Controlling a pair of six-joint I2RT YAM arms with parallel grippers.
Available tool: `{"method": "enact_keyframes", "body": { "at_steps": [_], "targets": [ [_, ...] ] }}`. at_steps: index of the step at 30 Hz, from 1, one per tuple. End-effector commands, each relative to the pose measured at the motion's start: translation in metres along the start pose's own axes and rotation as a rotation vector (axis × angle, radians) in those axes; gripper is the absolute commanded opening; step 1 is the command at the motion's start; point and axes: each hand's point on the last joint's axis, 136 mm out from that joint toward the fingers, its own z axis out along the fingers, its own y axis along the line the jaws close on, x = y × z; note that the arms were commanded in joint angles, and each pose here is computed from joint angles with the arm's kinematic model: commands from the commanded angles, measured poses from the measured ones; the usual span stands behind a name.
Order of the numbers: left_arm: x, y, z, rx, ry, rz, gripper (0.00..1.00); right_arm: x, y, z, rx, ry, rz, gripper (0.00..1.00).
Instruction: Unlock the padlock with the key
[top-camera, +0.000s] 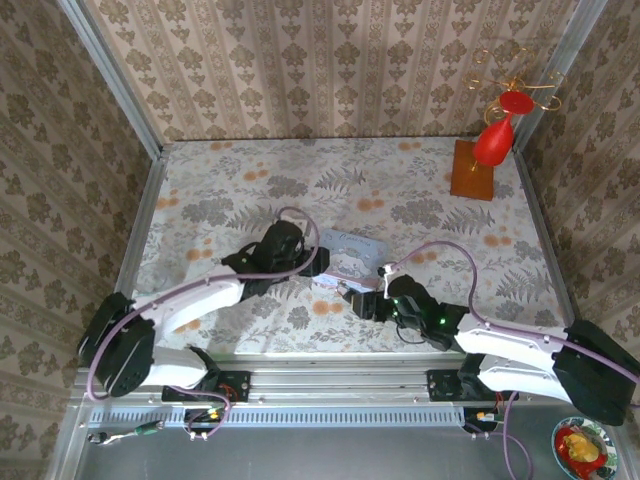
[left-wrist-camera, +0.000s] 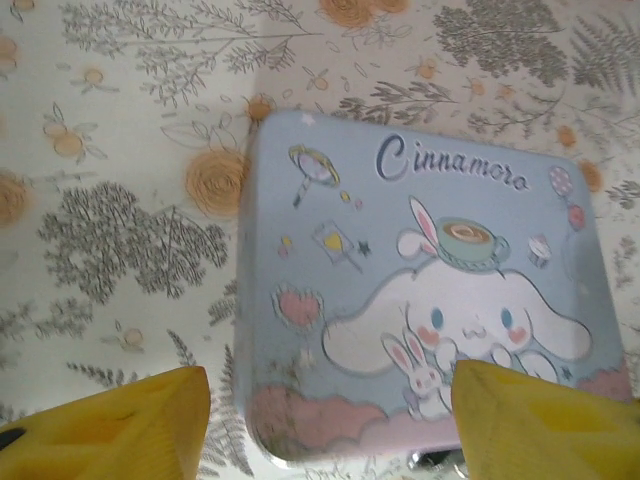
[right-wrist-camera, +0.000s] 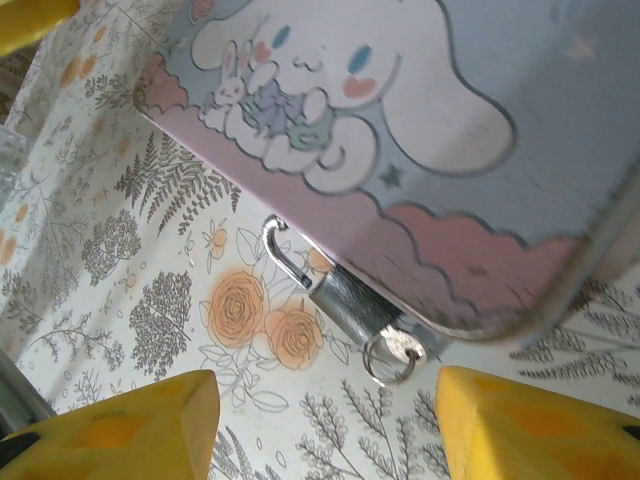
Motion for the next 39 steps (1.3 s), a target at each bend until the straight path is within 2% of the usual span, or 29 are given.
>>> {"method": "enact_keyframes", "body": {
  "at_steps": [1,5,10,17,24,39],
  "targets": [
    [0.014,0.013,0.011,-0.047,0.132,0.115,0.67,-0.006,-0.001,0.005,0.057,0.023,-0.117,0.6],
    [0.009,0.013,0.027,-0.03,0.151,0.093,0.67,-0.001,0.0,0.017,0.08,0.089,-0.178,0.6],
    [0.01,0.028,0.041,-0.083,0.175,0.043,0.67,-0.003,-0.009,0.03,0.165,0.133,-0.237,0.6],
    [0.023,0.055,0.047,-0.139,0.192,-0.037,0.67,-0.012,-0.026,0.049,0.192,0.162,-0.22,0.58],
    [0.035,0.063,0.05,-0.153,0.198,-0.07,0.66,-0.006,-0.016,0.068,0.111,0.226,-0.2,0.48],
    [0.045,0.07,0.051,-0.166,0.183,-0.117,0.65,0.002,-0.005,0.083,0.033,0.234,-0.135,0.51]
  ]
}}
